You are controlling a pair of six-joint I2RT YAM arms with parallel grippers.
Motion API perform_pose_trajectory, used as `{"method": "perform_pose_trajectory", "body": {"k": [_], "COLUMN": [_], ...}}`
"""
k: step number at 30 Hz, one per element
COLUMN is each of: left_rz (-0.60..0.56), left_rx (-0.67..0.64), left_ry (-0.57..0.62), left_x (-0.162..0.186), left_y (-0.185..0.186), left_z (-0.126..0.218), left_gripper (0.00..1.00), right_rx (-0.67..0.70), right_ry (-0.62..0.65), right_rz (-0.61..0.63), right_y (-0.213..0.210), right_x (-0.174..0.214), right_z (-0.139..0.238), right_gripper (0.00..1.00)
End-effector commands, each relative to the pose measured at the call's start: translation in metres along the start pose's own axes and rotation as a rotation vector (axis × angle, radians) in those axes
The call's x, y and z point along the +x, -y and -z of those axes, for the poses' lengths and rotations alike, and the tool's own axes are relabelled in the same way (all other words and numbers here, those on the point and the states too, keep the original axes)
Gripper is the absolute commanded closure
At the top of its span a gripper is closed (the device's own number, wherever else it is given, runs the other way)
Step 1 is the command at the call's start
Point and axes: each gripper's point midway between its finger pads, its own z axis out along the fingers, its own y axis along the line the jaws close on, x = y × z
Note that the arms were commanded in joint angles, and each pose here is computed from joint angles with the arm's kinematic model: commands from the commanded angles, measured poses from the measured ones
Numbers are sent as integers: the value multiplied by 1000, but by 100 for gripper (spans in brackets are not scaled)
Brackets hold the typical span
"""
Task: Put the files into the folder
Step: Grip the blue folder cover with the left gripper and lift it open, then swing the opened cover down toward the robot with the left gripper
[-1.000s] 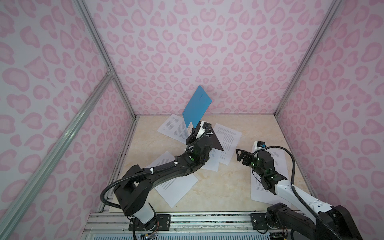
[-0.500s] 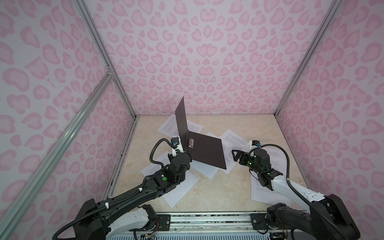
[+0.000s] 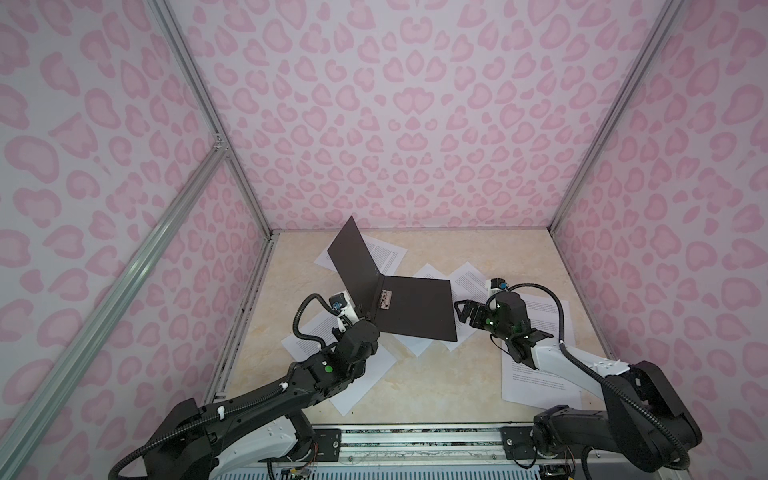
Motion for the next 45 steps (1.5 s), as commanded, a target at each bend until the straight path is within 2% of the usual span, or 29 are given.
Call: {"method": "perform_pose_trajectory", "body": {"k": [1,13,18,22,25,28,32,34,35,37,41,43,45], "left_rz": [100,126,125,129,133,132,124,114,106,89,42,25,16], "left_rx": [-29,-49,-52,-51,-52,-56,-62,-66,-70,-81,-111,-121,-145], "left_ry": [28,27,27,25,24,23,21,20,18,13,-26,-73,-118], "left_x": [1,8,9,10,11,12,12,12,11,11,10,11,12], "left_y": [-7,-12,-13,-13,-14,-15,-17,-18,-18,-19,-25,-30,-40], "left_z": [-1,-2,-2,-2,-2,-2,-1,-1,-1,0,1,2,3], "left_gripper": [97,97,97,97,97,97,97,95,92,82,39,28,23], "right_rx": [12,-205,-278,-330,-365,-369,-364,-361,-360,-358,-315,-296,-270], "right_ry": [-29,-194,-204,-223,-233,-240,-243,-244,-241,-234,-199,-188,-196], "right_rz": [0,-102,-127,-152,-174,-176,-174,-173,-171,-173,-197,-209,-203], "right_y": [2,-32,-44,-52,-57,-57,-56,-55,-55,-54,-37,-29,-24], "right_x": [5,34,36,39,41,42,41,41,40,38,28,25,23], "right_z": [-4,-31,-33,-36,-38,-40,-42,-43,-43,-43,-41,-38,-37], "right_gripper": [3,2,8,18,27,42,77,91,98,100,100,100,100]}}
